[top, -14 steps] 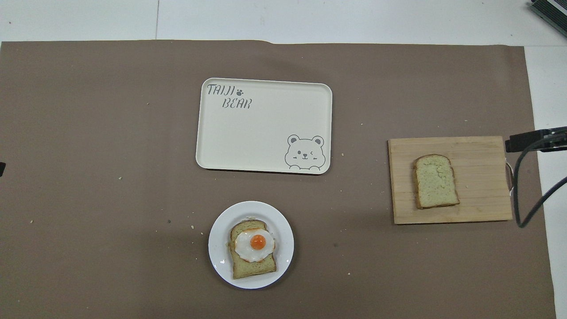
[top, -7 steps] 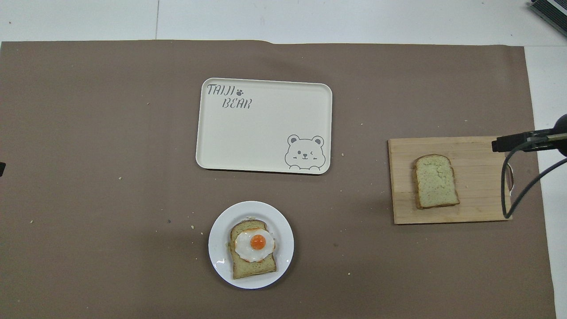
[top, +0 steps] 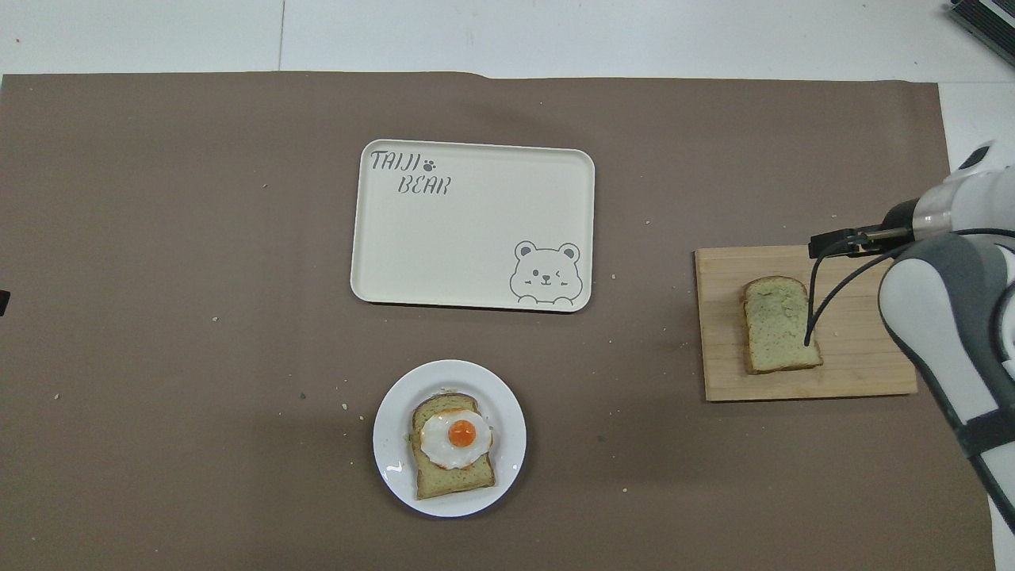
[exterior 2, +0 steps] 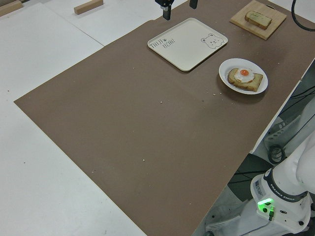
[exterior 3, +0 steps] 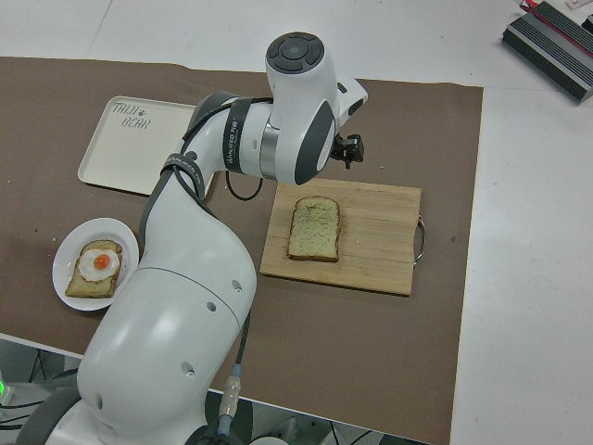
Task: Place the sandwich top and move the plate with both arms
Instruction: 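Reach the right gripper down to the bread slice on the board, then grasp the bread slice with the right gripper and lift it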
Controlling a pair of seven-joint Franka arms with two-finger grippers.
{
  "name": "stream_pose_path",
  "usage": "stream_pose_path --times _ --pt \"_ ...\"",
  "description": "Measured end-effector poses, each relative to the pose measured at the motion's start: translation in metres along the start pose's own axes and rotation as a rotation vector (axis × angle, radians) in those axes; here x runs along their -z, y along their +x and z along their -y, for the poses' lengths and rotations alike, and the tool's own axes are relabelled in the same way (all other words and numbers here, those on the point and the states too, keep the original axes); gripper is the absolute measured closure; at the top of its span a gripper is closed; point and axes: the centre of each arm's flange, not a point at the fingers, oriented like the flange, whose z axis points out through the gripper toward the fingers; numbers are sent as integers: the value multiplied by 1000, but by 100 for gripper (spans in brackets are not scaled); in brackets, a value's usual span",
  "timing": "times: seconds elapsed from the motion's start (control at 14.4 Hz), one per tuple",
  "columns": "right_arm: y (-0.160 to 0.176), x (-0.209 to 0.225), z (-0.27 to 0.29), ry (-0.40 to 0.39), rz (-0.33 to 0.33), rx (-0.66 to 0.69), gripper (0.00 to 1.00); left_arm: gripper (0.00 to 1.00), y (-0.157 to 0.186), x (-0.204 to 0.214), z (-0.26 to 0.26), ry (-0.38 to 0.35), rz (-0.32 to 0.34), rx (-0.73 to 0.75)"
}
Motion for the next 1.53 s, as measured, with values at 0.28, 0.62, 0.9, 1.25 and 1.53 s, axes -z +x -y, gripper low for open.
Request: stream_pose_path --times 0.28,0.62,0.9,1.25,1.53 --pt "-21 -54 -6 7 58 27 0 0 0 0 0 0 0 0" --pt "-55 -92 -35 103 121 -12 0 0 0 0 0 0 0 0" --pt "-71 -107 -46 131 148 -31 0 0 0 0 0 0 0 0" --pt "-79 -116 -43 166 160 -57 17 0 0 0 0 0 0 0" --pt "-79 -117 -41 175 159 -62 64 0 0 0 0 0 0 0"
